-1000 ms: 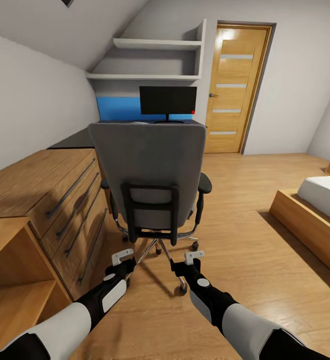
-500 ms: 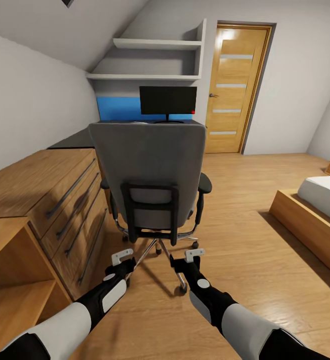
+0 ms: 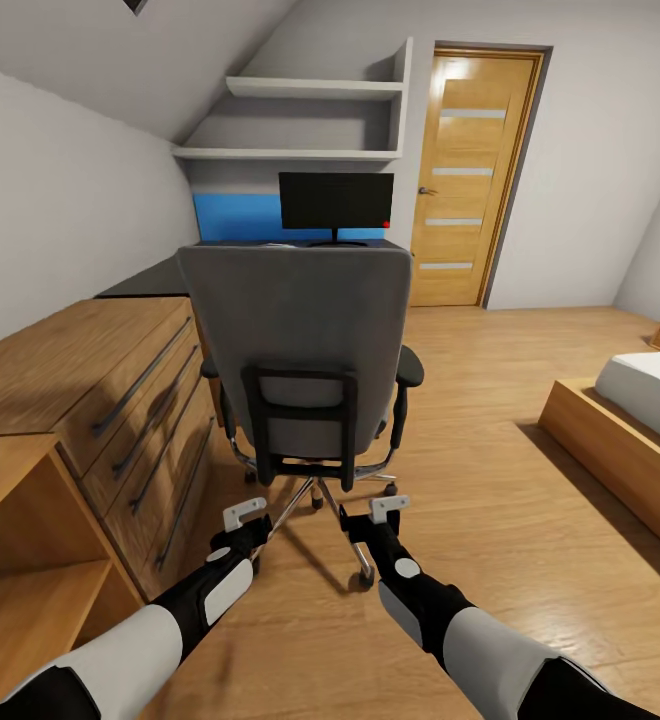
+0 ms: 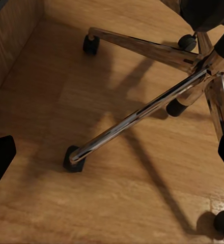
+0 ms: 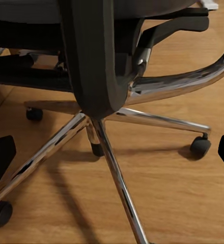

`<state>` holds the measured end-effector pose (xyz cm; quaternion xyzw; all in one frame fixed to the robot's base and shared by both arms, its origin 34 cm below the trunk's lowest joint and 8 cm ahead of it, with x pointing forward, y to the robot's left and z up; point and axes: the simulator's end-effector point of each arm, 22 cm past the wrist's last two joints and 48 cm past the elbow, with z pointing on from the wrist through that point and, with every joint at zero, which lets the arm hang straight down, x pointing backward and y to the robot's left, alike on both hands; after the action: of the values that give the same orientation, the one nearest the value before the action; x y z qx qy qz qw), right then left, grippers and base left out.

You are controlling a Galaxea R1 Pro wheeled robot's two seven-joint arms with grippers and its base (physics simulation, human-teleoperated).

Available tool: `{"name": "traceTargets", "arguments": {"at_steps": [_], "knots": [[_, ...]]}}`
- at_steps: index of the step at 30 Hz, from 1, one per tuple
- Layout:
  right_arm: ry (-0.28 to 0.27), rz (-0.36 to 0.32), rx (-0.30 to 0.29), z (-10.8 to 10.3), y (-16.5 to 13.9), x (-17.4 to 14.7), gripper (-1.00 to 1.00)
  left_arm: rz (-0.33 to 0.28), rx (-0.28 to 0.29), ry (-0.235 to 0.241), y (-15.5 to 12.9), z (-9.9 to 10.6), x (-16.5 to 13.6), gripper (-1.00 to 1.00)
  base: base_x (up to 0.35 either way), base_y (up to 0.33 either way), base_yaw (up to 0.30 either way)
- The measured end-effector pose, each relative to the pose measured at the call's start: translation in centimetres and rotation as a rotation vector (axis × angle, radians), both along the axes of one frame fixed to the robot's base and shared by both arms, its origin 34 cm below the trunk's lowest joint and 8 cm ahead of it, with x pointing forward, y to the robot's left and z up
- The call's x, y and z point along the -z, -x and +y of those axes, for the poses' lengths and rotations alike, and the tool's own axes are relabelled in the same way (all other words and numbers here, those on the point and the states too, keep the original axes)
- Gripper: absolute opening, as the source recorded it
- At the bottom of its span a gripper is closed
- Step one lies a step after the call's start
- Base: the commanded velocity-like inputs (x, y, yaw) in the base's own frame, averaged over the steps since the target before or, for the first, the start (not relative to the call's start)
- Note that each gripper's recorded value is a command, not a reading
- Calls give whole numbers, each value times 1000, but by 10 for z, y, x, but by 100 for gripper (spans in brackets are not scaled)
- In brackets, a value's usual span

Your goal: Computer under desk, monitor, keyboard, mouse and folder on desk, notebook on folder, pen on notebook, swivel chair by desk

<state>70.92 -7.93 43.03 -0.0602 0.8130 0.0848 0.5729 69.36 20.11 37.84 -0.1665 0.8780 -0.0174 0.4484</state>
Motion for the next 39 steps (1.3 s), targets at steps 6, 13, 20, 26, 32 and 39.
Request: {"name": "traceTargets", "arguments": {"at_steps": [6,13,20,26,32,39], "knots": [[31,-14,-15,1,0,-2,100,0,0,1,0,0,0,100,18,0,0],[56,-20,9,-6,-2,-2,100,-1,1,0,0,0,0,100,181,0,0],[58,-19,13,-7,-2,-1,100,-1,1,-1,0,0,0,100,40,0,0],[57,-18,14,-8,-2,-1,100,-1,2,-1,0,0,0,100,46,0,0],[58,-18,13,-7,-2,-1,100,-2,2,-1,0,0,-1,100,203,0,0],[58,-19,16,-8,-2,-1,100,1,-4,2,0,1,0,100,288,0,0]]}}
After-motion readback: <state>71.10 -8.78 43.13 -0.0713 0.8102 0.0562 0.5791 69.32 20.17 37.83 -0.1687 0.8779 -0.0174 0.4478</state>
